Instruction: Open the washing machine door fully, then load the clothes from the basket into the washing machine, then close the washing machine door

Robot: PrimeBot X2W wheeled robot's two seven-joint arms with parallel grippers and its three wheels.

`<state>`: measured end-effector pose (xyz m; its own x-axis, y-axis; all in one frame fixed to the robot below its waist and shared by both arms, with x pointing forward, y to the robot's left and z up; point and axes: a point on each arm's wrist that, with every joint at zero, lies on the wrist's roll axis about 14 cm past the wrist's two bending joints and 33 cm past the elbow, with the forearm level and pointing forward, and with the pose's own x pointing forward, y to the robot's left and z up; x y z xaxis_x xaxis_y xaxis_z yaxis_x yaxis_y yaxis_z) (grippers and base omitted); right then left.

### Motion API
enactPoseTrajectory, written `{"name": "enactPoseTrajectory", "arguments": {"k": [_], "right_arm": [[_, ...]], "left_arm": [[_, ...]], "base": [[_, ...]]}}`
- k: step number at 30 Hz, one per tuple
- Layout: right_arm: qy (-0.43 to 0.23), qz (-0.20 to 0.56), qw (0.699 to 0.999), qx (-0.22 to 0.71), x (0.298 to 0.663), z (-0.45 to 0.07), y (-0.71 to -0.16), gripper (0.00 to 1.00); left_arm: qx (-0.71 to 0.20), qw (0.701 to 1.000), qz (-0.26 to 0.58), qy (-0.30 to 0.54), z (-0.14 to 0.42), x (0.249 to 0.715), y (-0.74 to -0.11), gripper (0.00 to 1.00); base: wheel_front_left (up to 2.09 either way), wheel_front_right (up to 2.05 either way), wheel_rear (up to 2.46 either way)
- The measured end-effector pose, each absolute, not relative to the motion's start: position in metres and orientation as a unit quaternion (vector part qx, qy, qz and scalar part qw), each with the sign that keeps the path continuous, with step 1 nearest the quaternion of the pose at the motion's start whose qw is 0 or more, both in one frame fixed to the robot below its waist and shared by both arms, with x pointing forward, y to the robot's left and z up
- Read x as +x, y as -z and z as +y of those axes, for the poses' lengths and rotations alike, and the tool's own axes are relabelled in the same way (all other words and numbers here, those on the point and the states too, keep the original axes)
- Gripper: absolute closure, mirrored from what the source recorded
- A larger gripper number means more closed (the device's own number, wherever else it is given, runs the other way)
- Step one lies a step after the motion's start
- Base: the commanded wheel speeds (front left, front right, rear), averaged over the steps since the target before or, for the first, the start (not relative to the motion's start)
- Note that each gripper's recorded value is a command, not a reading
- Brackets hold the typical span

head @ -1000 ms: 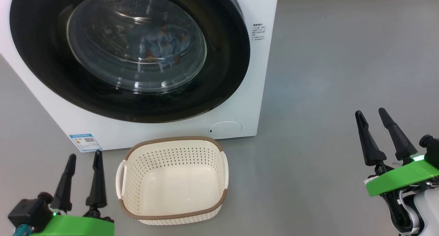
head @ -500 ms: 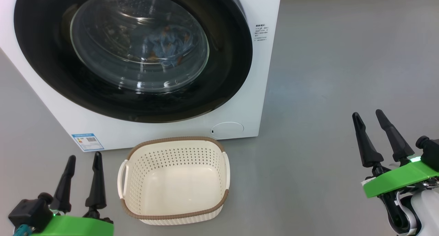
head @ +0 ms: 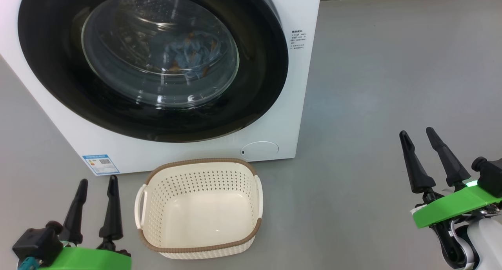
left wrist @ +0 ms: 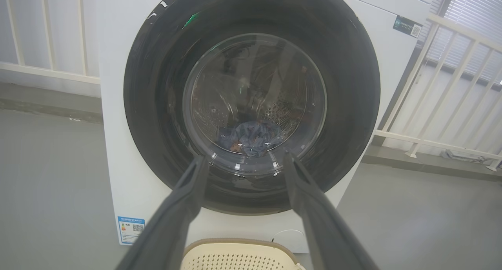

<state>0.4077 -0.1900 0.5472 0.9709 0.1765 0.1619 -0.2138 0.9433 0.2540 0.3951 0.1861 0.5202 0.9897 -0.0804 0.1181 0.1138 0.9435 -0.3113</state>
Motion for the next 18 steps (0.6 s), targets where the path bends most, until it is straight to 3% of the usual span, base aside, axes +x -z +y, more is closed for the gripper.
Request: {"name": "enactPoseTrajectory", "arguments": {"k": [18], "right_arm": [[-0.102,-0.065,0.983,0.138,0.4077,-0.1868,-0.5448,0.0]], "left_arm": [[-0.16,0.985,-0.052,0.049,0.1861,0.3949,-0.5198,0.0]], "base": [[0.0,0.0,0.0]]}}
